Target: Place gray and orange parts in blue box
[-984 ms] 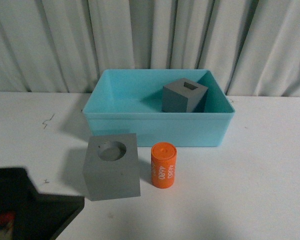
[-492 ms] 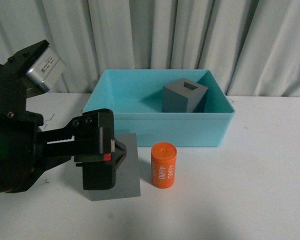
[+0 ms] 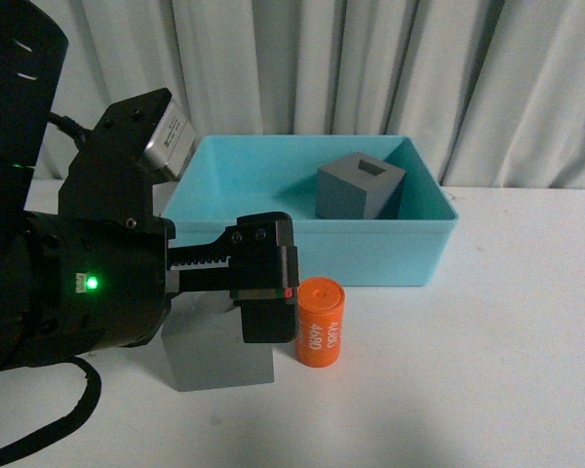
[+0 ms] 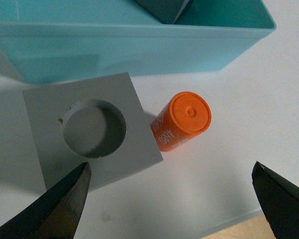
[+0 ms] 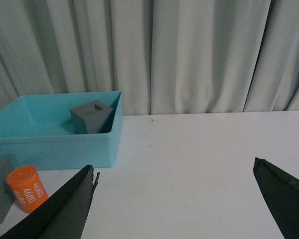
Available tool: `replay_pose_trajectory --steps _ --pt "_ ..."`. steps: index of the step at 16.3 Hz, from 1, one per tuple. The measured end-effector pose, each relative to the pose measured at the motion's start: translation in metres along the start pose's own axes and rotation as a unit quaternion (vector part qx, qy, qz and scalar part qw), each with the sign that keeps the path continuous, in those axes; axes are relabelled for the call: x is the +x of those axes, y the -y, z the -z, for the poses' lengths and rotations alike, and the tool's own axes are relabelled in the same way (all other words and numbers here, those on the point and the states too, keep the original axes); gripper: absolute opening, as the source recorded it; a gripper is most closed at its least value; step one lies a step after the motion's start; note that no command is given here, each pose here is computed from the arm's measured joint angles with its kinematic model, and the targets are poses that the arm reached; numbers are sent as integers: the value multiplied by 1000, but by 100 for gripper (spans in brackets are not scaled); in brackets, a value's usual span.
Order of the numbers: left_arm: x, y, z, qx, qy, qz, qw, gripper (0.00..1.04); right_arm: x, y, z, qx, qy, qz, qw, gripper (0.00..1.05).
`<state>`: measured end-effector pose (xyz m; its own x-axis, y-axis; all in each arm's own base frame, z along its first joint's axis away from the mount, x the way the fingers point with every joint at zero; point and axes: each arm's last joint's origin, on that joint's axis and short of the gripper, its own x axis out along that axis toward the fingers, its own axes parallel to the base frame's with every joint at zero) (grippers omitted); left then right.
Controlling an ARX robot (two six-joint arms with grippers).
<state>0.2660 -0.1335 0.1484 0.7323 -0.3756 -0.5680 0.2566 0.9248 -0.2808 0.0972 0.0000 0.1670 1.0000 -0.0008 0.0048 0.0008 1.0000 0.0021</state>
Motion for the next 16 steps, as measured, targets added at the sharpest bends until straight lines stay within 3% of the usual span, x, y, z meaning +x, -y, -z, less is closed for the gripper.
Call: replay_pose_trajectory --steps 9,16 --pt "29 -27 -13 84 19 -39 996 98 0 0 0 0 0 0 1000 98" --pt "38 -44 1 112 -10 -49 992 98 0 0 0 0 0 0 1000 98"
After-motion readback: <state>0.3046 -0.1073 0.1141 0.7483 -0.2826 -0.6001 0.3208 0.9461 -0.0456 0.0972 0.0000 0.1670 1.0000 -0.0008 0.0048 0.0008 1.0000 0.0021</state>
